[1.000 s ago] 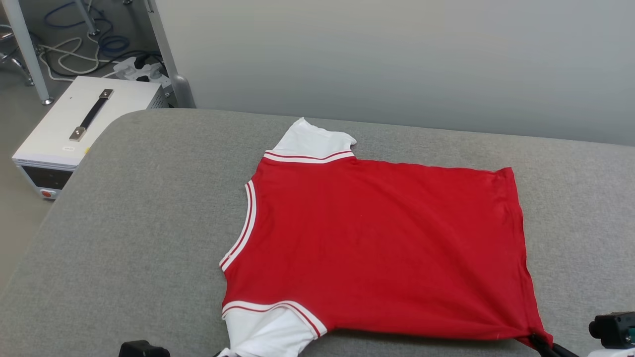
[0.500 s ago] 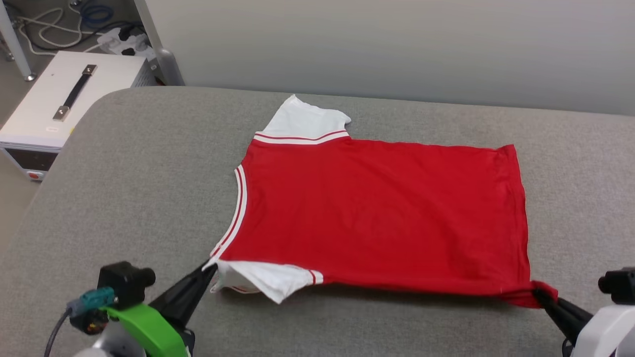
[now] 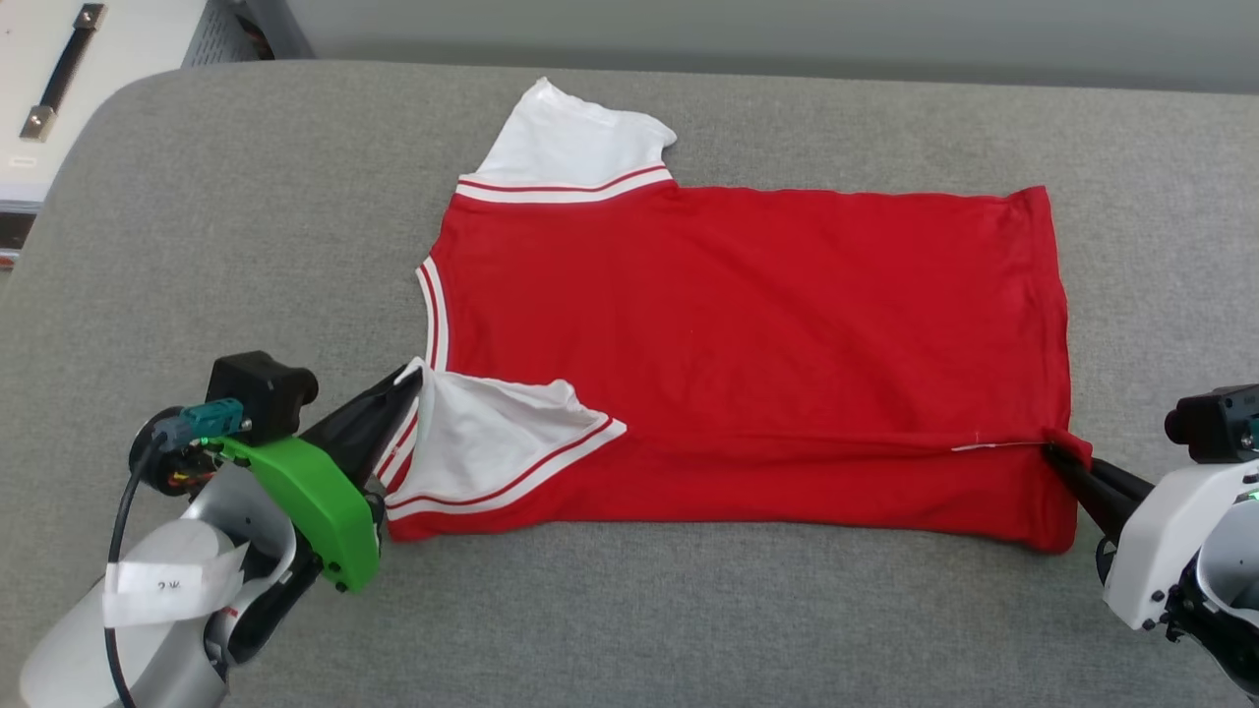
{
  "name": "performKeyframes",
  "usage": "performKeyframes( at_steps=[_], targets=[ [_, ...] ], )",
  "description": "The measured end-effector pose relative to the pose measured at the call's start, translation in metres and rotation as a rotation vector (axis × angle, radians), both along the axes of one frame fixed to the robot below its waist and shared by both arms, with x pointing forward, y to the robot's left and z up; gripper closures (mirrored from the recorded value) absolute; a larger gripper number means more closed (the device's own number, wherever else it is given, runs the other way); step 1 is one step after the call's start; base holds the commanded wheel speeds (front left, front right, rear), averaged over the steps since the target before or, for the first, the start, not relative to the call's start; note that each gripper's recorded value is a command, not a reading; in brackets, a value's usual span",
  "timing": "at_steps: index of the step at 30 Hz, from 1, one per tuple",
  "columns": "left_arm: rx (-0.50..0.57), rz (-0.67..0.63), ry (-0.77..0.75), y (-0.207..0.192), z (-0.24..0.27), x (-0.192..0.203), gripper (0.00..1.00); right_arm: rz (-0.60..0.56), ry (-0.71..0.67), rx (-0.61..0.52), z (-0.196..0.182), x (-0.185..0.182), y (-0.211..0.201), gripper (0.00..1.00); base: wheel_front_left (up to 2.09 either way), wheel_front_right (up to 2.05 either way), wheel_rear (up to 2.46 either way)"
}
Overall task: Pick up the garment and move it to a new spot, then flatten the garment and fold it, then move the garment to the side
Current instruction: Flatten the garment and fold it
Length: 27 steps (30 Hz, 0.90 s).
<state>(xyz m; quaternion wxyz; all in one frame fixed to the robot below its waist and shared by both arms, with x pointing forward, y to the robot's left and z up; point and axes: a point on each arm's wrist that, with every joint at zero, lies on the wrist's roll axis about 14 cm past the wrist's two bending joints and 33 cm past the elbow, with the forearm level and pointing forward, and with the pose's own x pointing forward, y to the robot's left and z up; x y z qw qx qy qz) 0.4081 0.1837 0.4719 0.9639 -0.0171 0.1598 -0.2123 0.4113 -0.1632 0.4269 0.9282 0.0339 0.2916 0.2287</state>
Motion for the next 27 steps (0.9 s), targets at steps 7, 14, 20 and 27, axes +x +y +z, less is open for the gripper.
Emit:
performKeyframes(
  at_steps=[7,14,20,27],
  targets=[
    [0.059,0.007,0.084,0.005,-0.041,0.023,1.00,-0.006,0.074,-0.027,-0.028,0.011,-0.003,1.00,0.00,0.00,0.00],
    [0.077,0.008,0.123,0.005,-0.062,0.029,1.00,0.001,0.101,-0.041,-0.039,0.018,-0.001,1.00,0.00,0.00,0.00],
    [0.074,0.045,0.082,0.011,-0.062,0.038,0.00,-0.008,0.077,-0.032,-0.038,0.027,0.001,0.00,0.00,0.00,0.00],
    [-0.007,0.154,0.008,0.020,-0.045,0.042,0.00,-0.027,0.013,-0.020,-0.021,0.028,0.001,0.00,0.00,0.00,0.00]
  ],
)
